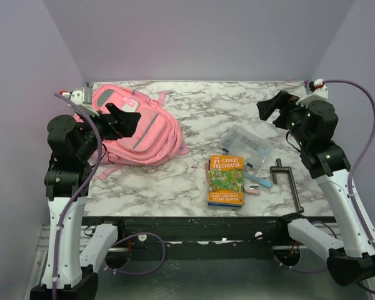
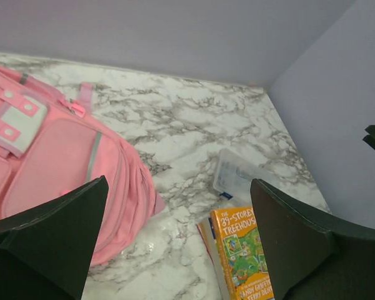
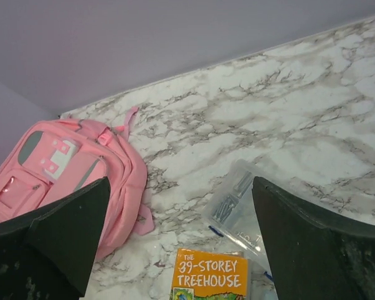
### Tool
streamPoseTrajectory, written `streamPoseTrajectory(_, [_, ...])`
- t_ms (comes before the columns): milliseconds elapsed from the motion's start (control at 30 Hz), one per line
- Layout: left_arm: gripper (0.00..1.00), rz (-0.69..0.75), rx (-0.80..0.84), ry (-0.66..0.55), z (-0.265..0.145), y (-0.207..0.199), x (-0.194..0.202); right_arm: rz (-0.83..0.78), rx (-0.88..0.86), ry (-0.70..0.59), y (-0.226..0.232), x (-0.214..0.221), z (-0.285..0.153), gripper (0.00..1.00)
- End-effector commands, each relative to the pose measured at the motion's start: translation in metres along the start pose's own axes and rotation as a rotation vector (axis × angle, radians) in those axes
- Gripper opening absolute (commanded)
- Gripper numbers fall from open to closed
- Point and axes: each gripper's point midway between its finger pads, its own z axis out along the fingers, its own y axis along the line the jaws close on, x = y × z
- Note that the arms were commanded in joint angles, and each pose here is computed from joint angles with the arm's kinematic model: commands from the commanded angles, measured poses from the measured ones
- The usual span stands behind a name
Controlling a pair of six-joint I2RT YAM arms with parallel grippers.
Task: Pack the student bag
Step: Move the student bag to the center of the board.
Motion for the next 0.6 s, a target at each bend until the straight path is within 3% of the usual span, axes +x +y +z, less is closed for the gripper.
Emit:
streamPoseTrajectory(0, [0.99, -0.113, 0.033, 0.157, 0.017, 0.004, 0.036, 0.048, -0.038, 0.094, 0.004, 0.032, 0.015, 1.0])
streamPoseTrajectory(133, [0.99, -0.168, 0.017, 0.248, 0.031, 0.016, 0.064, 0.067, -0.094, 0.146, 0.007, 0.058, 0.03, 1.0])
streamPoseTrajectory(400, [0.99, -0.233, 0.064, 0.455, 0.041, 0.011, 0.13, 0.302, -0.39, 0.448, 0.056, 0.151, 0.076, 1.0])
streamPoseTrajectory(567, [0.98, -0.193, 0.022, 0.559, 0.041, 0.007, 0.162, 0.276, -0.471, 0.608, 0.104, 0.218, 0.111, 1.0])
